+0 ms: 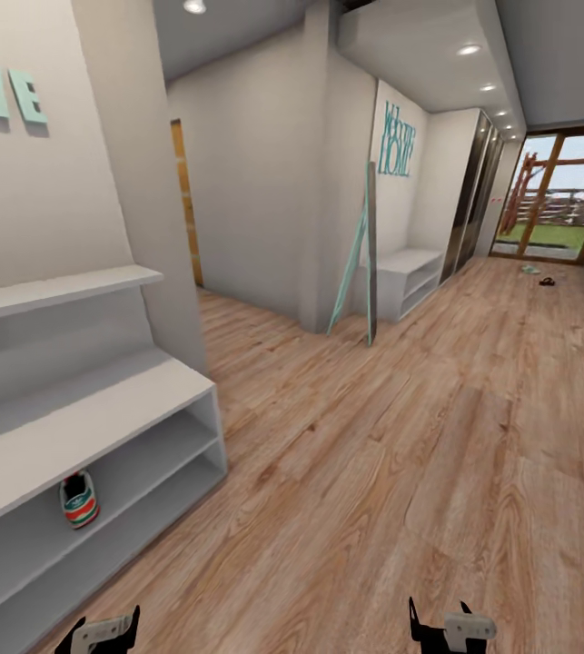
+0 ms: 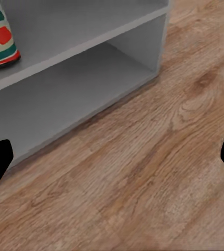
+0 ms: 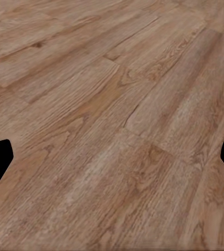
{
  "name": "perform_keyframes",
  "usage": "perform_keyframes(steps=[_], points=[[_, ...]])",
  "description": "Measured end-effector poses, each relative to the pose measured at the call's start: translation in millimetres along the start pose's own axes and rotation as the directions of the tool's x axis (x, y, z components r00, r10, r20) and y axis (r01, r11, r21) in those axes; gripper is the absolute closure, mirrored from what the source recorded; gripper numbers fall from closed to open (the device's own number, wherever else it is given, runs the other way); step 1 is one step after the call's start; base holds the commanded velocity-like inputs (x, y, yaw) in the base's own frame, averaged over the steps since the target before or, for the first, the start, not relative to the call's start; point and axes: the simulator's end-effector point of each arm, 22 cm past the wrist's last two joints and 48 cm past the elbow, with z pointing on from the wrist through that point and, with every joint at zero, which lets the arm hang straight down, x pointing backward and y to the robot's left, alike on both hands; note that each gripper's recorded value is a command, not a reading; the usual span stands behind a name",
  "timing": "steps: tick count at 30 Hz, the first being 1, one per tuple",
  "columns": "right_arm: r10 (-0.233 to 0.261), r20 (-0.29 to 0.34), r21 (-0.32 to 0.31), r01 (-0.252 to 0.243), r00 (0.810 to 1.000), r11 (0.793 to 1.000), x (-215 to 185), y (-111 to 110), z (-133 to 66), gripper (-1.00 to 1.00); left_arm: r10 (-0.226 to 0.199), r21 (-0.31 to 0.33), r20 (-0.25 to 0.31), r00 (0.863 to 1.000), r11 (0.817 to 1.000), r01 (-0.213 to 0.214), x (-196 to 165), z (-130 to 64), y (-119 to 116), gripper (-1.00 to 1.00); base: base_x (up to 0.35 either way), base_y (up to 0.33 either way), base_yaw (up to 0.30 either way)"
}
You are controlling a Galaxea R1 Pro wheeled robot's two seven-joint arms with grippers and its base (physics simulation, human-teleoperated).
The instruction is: Pick up the two gym shoes and the two sandals from the corridor floor and place them onto the hallstand (shoe rack) in the corridor, making sure they are on the rack and not on the floor. Arrange them so the two gym shoes are next to each other and the two sandals are next to each other.
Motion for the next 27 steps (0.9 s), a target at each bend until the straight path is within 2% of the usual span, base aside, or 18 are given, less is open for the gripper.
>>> perform_keyframes(steps=[10,27], points=[[0.001,0.006,0.001,-0.001,1.0,1.0,-2.7,-0.2,0.3,-1.0,0.059,0.043,-0.006,0.998,0.997,-0.059,1.1,-0.3,-10.5,-1.0,0.0,0.0,-0.285],[0.003,0.016,0.001,-0.003,1.0,1.0,-7.5,-0.4,0.6,-1.0,0.055,0.033,0.003,0.998,0.998,-0.055,-3.5,0.0,-7.8,-1.0,0.022,0.0,-0.285]])
